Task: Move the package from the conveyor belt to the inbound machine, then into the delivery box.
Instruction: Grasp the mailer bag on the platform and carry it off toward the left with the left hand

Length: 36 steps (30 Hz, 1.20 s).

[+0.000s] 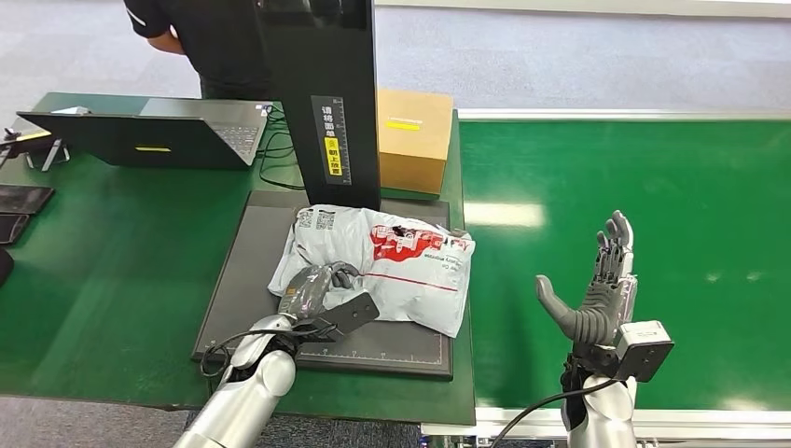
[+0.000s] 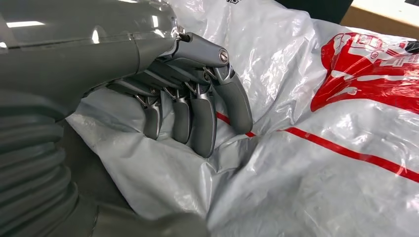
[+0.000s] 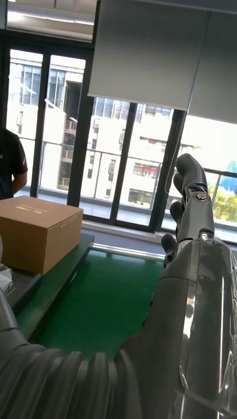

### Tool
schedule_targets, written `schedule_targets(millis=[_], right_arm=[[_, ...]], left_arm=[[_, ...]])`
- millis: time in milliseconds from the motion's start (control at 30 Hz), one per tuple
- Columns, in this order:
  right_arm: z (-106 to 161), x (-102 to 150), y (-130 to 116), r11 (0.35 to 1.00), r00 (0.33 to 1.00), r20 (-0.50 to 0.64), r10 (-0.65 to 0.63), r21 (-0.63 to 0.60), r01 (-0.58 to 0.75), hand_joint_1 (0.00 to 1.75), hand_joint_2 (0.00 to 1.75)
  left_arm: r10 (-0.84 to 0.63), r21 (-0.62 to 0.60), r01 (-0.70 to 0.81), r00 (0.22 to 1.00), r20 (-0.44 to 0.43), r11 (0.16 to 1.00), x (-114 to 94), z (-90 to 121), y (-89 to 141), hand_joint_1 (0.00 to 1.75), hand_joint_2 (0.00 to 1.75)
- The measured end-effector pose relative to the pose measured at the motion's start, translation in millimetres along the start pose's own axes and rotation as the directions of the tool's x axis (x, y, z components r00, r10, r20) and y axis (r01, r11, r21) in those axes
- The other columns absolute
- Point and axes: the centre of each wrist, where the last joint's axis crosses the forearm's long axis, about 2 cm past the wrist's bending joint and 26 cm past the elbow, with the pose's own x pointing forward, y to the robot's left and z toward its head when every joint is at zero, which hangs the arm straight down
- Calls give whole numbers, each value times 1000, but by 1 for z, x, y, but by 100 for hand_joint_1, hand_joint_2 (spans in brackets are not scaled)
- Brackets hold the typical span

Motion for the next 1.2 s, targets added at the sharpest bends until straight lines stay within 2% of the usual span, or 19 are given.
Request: schedule_targets(millis=[467, 667, 700, 800, 833, 1200], right_arm=[[2, 0, 0, 1000, 1000, -6, 6, -6, -6, 0, 175], [3, 0, 0, 1000, 1000, -11, 7, -10, -7, 0, 175], [3, 0, 0, 1000, 1000, -11, 7, -10, -7, 0, 175], [3, 0, 0, 1000, 1000, -11, 7, -10, -7, 0, 175], [3, 0, 0, 1000, 1000, -12, 7, -10, -7, 0, 175], [5, -1, -1, 1000, 1000, -17, 8, -10, -8, 0, 175]], left_arm=[[70, 1, -70, 997, 22, 998, -2, 1, -1, 0, 175], [31, 0, -31, 999, -19, 1000, -2, 1, -1, 0, 175], [28, 1, -28, 999, -22, 1000, -2, 1, -1, 7, 175], [23, 1, -23, 999, -22, 1000, -1, 1, -1, 137, 175], [22, 1, -22, 1000, -22, 1000, -1, 1, -2, 175, 175], [8, 3, -8, 999, -32, 1000, 0, 1, -2, 175, 175]])
